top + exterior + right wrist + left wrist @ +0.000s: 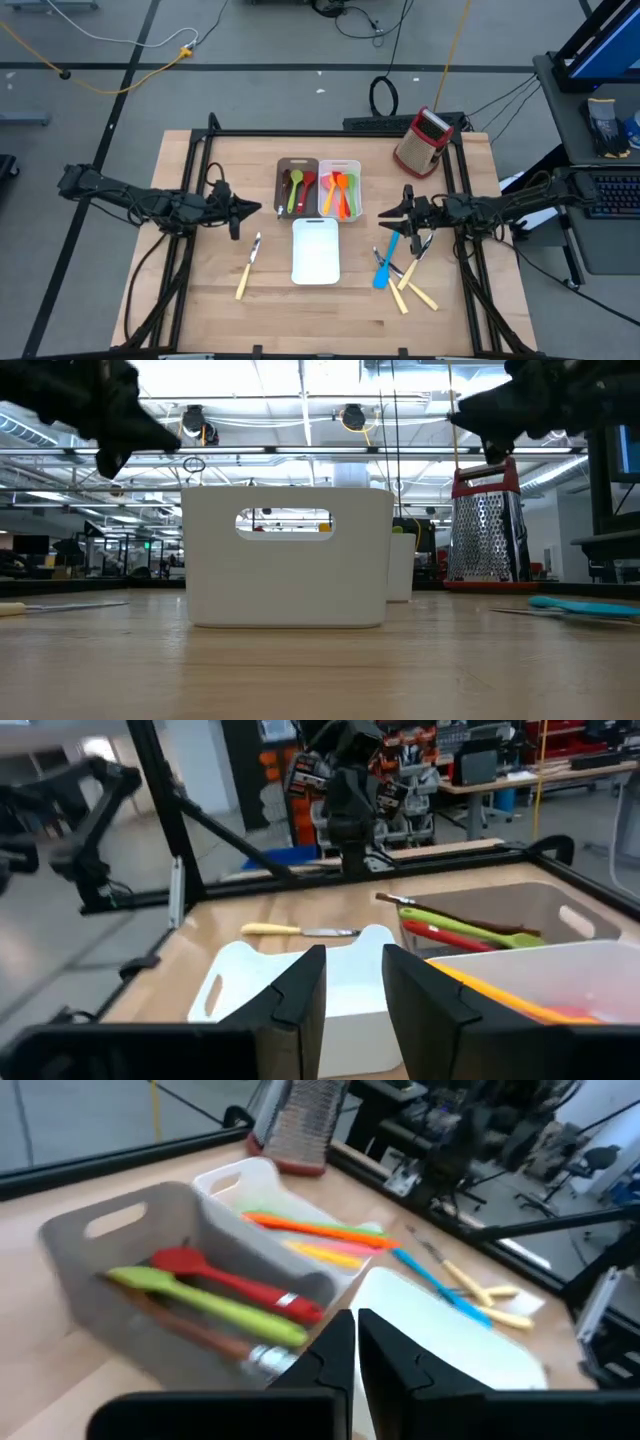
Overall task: Pick & Place Kitchen Items
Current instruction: Put the blue spatula into the top white bin
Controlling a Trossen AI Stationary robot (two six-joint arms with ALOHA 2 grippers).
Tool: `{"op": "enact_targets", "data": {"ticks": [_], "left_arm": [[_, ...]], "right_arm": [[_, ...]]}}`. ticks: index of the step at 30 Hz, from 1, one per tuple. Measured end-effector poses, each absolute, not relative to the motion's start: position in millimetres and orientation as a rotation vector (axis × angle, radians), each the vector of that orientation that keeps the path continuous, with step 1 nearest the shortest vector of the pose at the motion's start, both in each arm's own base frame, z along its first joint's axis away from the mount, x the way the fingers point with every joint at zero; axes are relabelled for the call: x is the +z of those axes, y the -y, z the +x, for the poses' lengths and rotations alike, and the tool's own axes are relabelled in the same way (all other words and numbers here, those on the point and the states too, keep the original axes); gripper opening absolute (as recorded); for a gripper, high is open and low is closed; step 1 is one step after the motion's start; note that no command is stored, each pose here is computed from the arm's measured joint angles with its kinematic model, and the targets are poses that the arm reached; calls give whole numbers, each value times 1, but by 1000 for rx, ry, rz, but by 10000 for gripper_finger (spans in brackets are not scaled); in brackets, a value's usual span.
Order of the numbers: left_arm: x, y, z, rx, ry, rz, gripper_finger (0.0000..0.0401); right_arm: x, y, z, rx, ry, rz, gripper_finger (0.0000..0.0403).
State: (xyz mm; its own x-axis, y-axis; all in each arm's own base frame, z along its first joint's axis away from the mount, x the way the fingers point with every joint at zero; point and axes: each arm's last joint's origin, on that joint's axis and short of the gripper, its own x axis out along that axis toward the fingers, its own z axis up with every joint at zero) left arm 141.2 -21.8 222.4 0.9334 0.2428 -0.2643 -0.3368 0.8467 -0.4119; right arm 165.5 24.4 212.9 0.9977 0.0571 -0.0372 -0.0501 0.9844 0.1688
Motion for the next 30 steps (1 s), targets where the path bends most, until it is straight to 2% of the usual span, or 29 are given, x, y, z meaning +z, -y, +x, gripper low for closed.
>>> {"op": "enact_targets", "data": {"ticks": [6,14,21,30], "left_arm": [[209,17,126,332,-220,-447,2],[208,13,109,323,-202,-432,18],[206,11,104,328,-224,-426,3],[200,11,102,349,-272,-446,27]], "right_arm": [[240,-26,174,49,-237,75,93],[253,-30,180,131,-504,35,93],[229,-33,187,209,-718,29,95],[207,-36,196,269,-866,-45,112]]}}
